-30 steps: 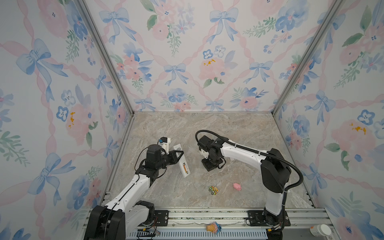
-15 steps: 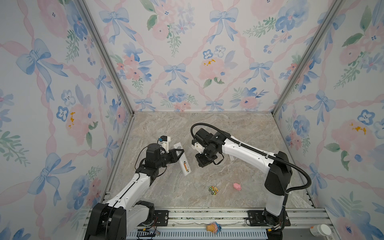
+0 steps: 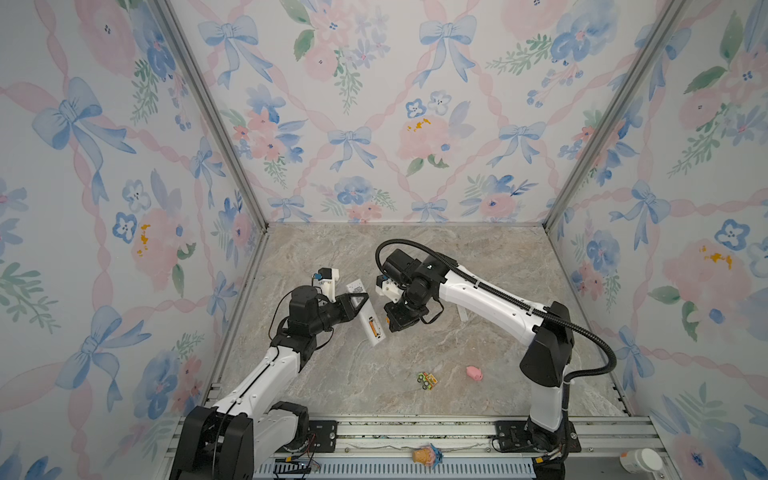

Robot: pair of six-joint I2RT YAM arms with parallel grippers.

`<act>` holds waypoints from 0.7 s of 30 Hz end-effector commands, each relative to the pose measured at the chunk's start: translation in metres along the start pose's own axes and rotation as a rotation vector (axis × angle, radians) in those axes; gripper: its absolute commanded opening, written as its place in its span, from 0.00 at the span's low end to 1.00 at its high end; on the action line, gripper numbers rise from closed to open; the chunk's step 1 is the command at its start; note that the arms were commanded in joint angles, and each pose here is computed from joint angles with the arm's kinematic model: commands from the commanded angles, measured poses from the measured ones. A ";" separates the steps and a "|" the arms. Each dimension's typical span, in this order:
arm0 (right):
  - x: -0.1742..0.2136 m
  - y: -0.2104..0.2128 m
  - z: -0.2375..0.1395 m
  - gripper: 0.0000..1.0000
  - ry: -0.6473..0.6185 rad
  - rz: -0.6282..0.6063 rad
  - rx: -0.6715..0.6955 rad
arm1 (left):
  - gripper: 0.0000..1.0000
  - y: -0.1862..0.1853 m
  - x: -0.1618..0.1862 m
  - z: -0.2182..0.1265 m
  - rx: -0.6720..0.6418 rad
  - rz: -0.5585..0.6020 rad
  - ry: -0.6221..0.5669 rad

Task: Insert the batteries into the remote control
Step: 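Move the right gripper with the orange battery over the remote's battery compartment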

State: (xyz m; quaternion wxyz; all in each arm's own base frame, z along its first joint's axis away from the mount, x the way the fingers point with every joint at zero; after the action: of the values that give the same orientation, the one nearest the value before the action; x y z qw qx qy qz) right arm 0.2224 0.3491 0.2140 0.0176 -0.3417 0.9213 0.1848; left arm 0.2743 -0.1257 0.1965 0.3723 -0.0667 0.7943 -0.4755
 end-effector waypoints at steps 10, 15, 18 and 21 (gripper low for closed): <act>0.008 0.011 0.002 0.00 0.081 -0.018 -0.017 | 0.00 0.000 0.004 -0.001 0.070 -0.055 -0.013; 0.002 0.014 0.003 0.00 0.075 -0.029 -0.013 | 0.00 -0.001 0.004 -0.001 0.082 -0.065 -0.013; -0.002 0.015 0.005 0.00 0.077 -0.043 0.009 | 0.00 -0.002 0.004 -0.001 0.086 -0.067 -0.012; -0.005 0.015 0.008 0.00 0.082 -0.052 0.020 | 0.00 -0.002 0.004 -0.001 0.089 -0.070 -0.014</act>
State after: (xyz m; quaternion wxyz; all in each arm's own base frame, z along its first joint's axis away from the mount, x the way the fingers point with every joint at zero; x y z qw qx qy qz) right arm 0.2192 0.3631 0.2133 -0.0054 -0.3587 0.9168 0.1752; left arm 0.2712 -0.1270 0.1935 0.3601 -0.0881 0.7757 -0.5108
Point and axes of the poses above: each gripper's point midway between its finger pads, its own z axis out along the fingers, its own y axis along the line the jaws close on, x = y × z, the point moved 5 cm from there along -z, back along the fingers, and after that the axes turned 4 degrees about -z, right-handed, at the moved point
